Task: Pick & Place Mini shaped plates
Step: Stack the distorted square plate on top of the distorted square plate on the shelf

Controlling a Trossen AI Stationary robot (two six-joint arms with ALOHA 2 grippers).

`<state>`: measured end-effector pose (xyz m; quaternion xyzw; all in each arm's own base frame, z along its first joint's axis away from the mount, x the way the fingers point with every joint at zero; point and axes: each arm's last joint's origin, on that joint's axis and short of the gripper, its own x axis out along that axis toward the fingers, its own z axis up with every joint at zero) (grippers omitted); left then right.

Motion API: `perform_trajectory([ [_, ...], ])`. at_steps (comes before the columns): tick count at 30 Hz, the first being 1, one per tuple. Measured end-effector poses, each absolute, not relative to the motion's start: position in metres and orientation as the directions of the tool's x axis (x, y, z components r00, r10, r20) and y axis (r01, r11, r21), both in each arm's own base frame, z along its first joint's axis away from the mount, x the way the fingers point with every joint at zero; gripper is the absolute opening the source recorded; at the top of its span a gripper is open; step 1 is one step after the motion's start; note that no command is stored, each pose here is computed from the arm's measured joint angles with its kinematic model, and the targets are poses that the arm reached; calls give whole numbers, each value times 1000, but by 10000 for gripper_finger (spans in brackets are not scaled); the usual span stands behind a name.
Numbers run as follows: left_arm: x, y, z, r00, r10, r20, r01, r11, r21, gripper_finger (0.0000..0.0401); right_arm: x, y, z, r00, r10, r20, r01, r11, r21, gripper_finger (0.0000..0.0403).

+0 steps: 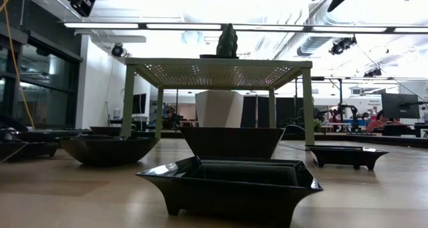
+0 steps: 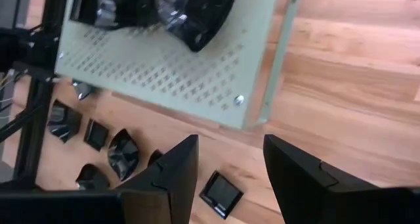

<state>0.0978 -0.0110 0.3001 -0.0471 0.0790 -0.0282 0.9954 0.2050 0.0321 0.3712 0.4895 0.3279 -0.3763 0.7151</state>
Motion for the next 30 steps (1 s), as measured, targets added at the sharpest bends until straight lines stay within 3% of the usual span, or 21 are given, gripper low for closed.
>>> perform_trajectory([
  [7, 98, -11, 300, 986, -63, -154, 49, 994, -96, 108, 208, 70, 363, 508, -182, -842, 845, 292, 447, 167],
  [16, 98, -11, 300, 986, -63, -154, 49, 994, -94, 108, 223, 117, 334, 391, -80, -917, 882, 318, 349, 167],
  [30, 98, -11, 300, 986, -63, -154, 49, 994, -94, 108, 243, 165, 287, 155, 78, -985, 958, 232, 169, 167],
])
